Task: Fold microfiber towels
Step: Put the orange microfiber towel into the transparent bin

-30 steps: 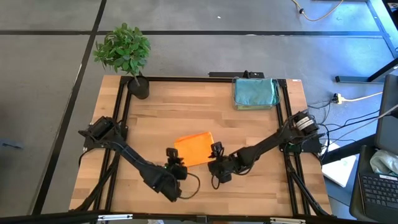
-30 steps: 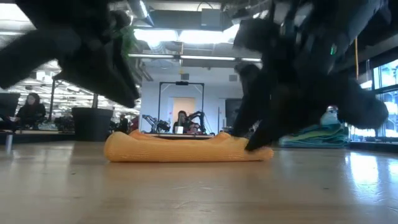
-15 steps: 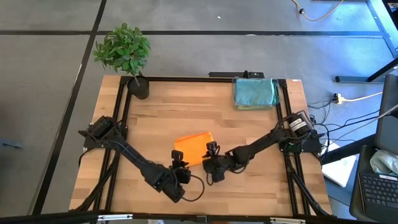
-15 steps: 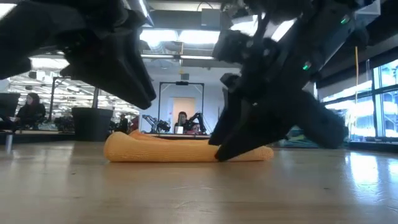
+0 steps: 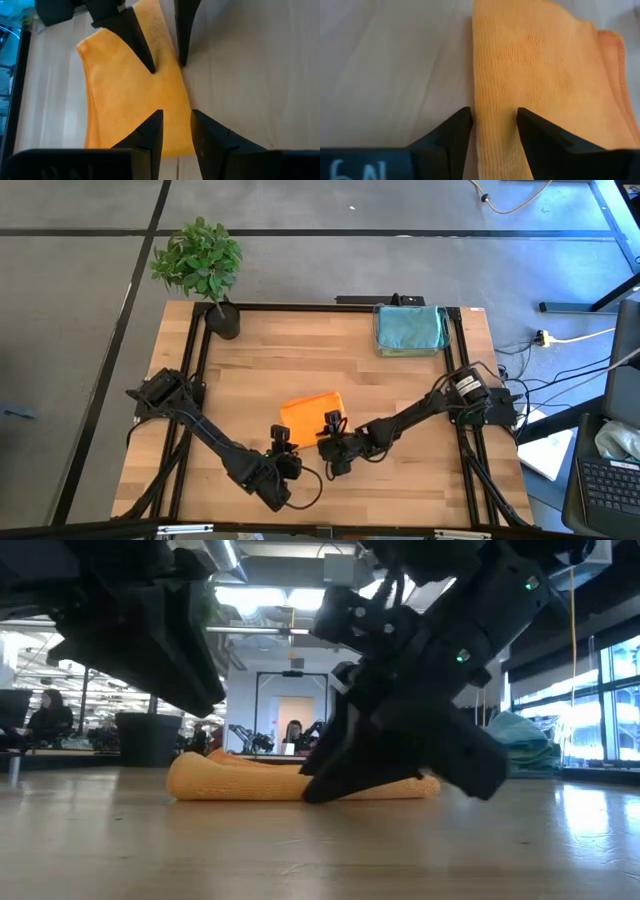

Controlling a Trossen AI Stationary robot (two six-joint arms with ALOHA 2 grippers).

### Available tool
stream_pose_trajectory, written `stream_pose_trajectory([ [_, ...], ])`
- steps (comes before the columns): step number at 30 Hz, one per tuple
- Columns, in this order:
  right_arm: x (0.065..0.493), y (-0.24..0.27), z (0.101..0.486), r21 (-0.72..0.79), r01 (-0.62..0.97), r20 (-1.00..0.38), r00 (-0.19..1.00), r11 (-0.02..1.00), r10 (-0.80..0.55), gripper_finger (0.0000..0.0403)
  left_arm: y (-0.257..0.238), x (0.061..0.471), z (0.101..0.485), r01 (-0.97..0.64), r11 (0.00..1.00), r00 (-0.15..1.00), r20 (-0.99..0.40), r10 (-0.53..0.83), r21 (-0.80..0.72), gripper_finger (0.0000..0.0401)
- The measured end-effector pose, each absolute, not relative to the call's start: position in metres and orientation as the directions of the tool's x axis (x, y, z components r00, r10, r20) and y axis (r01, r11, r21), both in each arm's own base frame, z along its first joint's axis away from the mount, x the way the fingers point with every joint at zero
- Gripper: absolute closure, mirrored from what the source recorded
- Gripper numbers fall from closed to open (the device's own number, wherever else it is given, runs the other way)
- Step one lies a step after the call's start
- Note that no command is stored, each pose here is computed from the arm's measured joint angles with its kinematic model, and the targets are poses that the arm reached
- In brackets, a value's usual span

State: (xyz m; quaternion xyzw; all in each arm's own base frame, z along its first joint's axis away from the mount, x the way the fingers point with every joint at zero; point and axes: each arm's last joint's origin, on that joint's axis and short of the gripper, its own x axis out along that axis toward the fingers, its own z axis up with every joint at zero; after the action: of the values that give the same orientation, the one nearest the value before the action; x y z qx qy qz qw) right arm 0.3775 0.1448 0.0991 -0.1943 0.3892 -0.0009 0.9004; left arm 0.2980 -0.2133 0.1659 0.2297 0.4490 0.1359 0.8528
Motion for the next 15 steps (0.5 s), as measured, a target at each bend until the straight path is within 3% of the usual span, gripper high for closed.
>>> stream_pose_trajectory([
  [15,0.394,0.104,0.082,-0.076,-0.139,-0.779,0.626,0.987,0.029,0.0222,-0.213,0.295,0.165,-0.033,0.854,0.549,-0.705,0.449,0.519,0.031],
])
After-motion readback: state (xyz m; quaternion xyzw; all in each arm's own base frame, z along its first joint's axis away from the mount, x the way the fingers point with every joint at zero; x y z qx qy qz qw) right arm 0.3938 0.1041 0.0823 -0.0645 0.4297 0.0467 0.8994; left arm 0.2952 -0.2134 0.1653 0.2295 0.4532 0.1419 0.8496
